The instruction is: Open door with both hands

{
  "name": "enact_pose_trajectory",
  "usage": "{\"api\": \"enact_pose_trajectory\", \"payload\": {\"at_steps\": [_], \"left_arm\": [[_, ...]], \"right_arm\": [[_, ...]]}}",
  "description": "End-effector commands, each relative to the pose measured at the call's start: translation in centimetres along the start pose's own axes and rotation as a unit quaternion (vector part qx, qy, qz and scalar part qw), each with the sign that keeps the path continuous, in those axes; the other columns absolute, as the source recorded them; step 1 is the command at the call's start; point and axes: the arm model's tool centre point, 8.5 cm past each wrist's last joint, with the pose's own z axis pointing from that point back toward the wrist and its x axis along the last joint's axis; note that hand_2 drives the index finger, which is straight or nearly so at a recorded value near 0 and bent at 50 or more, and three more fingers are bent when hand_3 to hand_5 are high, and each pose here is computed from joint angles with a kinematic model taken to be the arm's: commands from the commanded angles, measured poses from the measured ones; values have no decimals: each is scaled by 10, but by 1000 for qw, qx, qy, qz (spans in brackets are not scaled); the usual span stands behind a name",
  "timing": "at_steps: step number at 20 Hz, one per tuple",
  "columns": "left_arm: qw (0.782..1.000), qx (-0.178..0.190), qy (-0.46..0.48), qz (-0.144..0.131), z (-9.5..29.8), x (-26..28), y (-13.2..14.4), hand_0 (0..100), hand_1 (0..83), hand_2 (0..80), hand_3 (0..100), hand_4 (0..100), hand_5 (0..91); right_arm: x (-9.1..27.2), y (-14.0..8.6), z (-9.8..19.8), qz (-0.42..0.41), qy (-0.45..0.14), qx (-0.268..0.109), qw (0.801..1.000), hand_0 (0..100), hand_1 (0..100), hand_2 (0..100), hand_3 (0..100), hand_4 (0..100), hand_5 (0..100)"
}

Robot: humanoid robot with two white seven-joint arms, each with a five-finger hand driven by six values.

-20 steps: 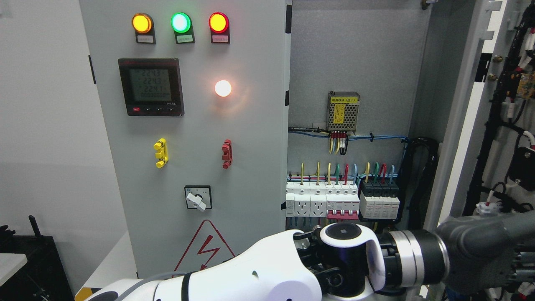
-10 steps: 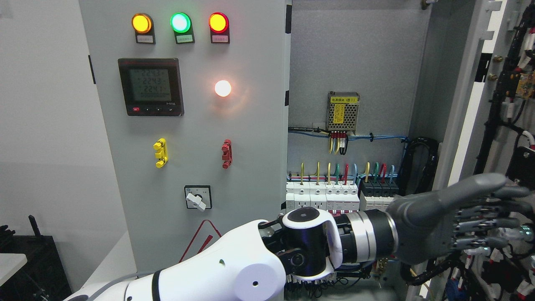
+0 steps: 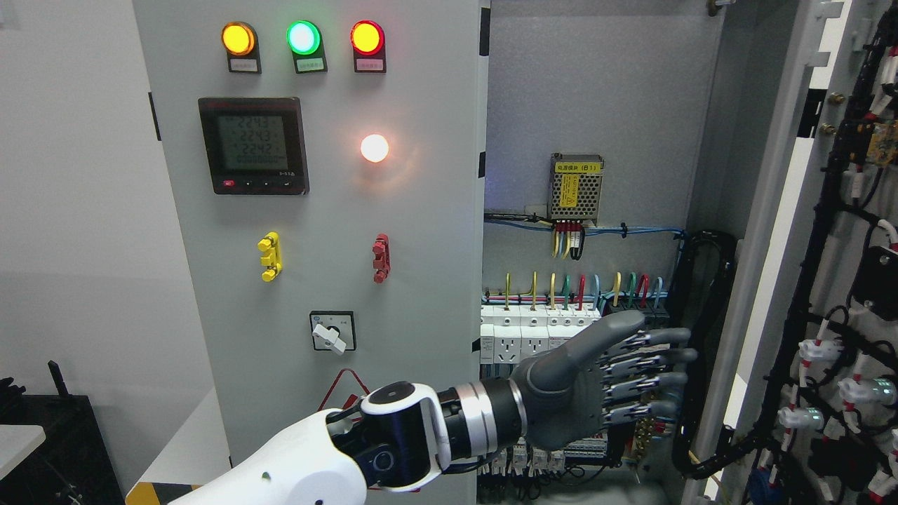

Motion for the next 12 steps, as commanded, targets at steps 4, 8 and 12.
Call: {"api": "enact_pose_trajectory", "payload": {"at_steps": [4,8,12], "left_arm": [[998,65,19,12,102,-40,27,120,389,0,0,0,0],[997,61,34,37,116,-65,27,120,389,0,0,0,0],[993,77,63,63,148,-110,27,120,389,0,0,0,0]], "right_arm": [[1,0,0,6,-1,4,1000,508,197,0,0,0,0],[3,0,-1,6,-2,6,1000,509,199,0,0,0,0],[3,0,-1,6,-2,7,1000,511,199,0,0,0,0]]}}
